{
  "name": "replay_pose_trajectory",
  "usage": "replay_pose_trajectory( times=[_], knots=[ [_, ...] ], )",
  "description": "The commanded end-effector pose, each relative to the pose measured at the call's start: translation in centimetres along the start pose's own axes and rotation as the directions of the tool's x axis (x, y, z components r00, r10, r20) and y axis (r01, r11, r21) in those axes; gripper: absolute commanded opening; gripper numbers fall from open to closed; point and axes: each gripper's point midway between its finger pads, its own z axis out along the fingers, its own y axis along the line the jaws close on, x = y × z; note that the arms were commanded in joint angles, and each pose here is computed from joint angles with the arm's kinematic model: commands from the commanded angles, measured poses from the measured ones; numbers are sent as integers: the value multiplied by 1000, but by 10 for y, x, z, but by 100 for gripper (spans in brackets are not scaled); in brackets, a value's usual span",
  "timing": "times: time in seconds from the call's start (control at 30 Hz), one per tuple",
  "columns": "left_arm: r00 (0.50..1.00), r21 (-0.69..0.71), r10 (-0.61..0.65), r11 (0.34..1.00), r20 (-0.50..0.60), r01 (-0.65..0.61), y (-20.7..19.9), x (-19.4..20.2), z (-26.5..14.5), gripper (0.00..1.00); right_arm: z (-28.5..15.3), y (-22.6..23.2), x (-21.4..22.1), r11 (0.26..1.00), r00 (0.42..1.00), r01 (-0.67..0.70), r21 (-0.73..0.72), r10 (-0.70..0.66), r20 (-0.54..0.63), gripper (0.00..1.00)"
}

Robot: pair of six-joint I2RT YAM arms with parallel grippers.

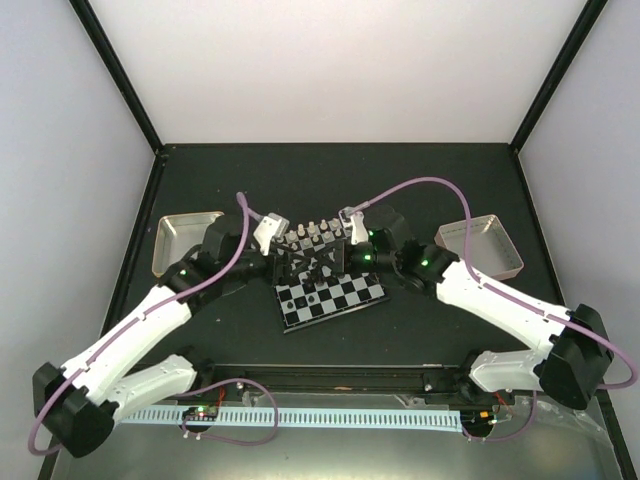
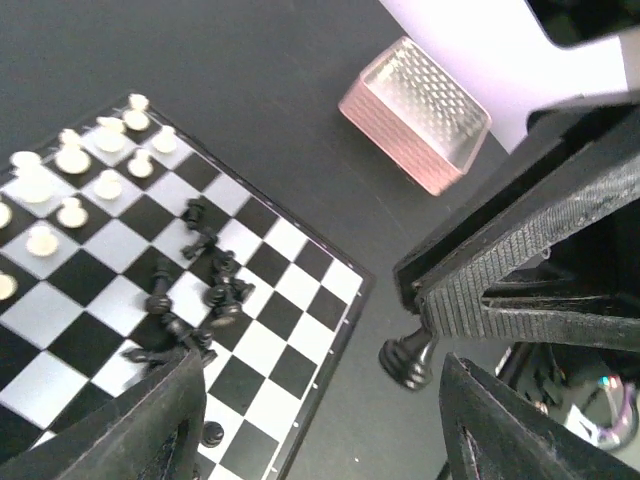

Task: Set up the chess pieces on the board
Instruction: Place the chess piece on the chessboard.

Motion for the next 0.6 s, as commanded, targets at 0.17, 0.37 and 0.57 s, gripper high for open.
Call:
replay_pose_trajectory(
  times=[0.17,0.37,0.57],
  knots=[
    [915,-308,-58,932,400,194,48,-28,-71,71,16,-17,-5,917,931,347,194,-362,42,1],
    [834,-327,-14,916,552,232,43,-42,-118,72,53,-29,33,843,878,474,255,-474,-67,1],
    [823,-370,41,905,567,210,39,-37,-145,73,92,-30,80,759,813,581,293,-560,-163,1]
  ],
)
